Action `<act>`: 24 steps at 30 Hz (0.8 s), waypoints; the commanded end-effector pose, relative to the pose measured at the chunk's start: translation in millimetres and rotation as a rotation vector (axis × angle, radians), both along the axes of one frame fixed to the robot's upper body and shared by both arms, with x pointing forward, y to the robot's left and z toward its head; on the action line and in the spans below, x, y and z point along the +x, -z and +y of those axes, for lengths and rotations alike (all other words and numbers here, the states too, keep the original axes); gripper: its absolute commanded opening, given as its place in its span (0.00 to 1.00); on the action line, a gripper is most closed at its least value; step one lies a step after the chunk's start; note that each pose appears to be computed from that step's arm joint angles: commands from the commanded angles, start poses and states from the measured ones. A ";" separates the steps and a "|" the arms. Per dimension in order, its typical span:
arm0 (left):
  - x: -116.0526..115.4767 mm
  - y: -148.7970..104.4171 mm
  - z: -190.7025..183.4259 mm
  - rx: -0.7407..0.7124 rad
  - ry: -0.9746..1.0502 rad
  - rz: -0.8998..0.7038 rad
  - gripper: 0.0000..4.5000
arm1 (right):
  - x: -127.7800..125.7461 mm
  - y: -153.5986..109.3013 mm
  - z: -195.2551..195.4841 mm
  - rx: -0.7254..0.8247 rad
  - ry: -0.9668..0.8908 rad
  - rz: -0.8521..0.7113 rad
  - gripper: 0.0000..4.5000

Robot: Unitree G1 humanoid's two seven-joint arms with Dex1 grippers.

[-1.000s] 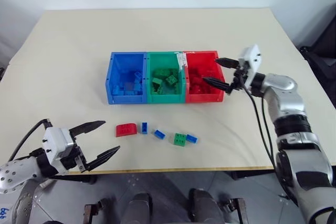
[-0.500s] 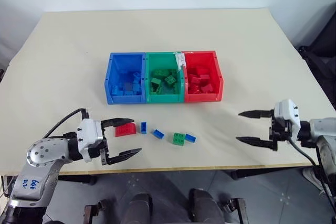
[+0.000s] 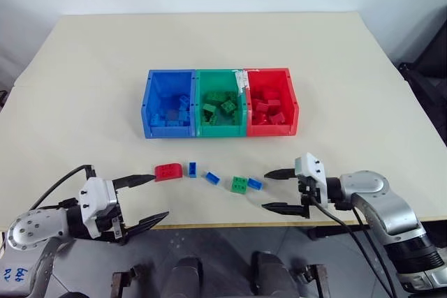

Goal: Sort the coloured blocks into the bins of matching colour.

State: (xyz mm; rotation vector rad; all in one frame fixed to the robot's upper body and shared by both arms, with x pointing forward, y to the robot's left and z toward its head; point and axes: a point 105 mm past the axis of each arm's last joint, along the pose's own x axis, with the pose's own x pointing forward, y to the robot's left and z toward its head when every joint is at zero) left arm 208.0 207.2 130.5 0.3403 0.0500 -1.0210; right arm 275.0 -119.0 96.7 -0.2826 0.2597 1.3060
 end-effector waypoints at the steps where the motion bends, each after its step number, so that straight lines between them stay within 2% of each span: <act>1: -2.4 -9.6 1.0 0.002 -0.023 -0.051 1.00 | 2.5 1.5 12.8 0.001 0.009 -0.031 0.99; 4: -1.1 -11.1 -0.6 -0.008 -0.037 -0.067 1.00 | 7.4 0.4 13.7 -0.006 0.032 -0.064 0.87; 9: 1.7 -11.5 -2.3 -0.019 -0.046 -0.081 1.00 | 9.5 -7.1 3.7 -0.032 0.010 -0.083 0.48; 14: 5.1 -13.0 1.5 -0.031 -0.085 -0.101 1.00 | 22.2 -26.5 -8.2 -0.050 -0.006 -0.132 0.10; 20: 6.2 -18.5 12.9 -0.097 -0.207 -0.137 1.00 | 24.7 -88.6 20.3 0.193 -0.129 -0.131 0.10; 24: 1.5 -19.5 26.5 -0.138 -0.327 -0.156 1.00 | 45.6 -123.8 66.7 0.284 -0.086 -0.153 0.10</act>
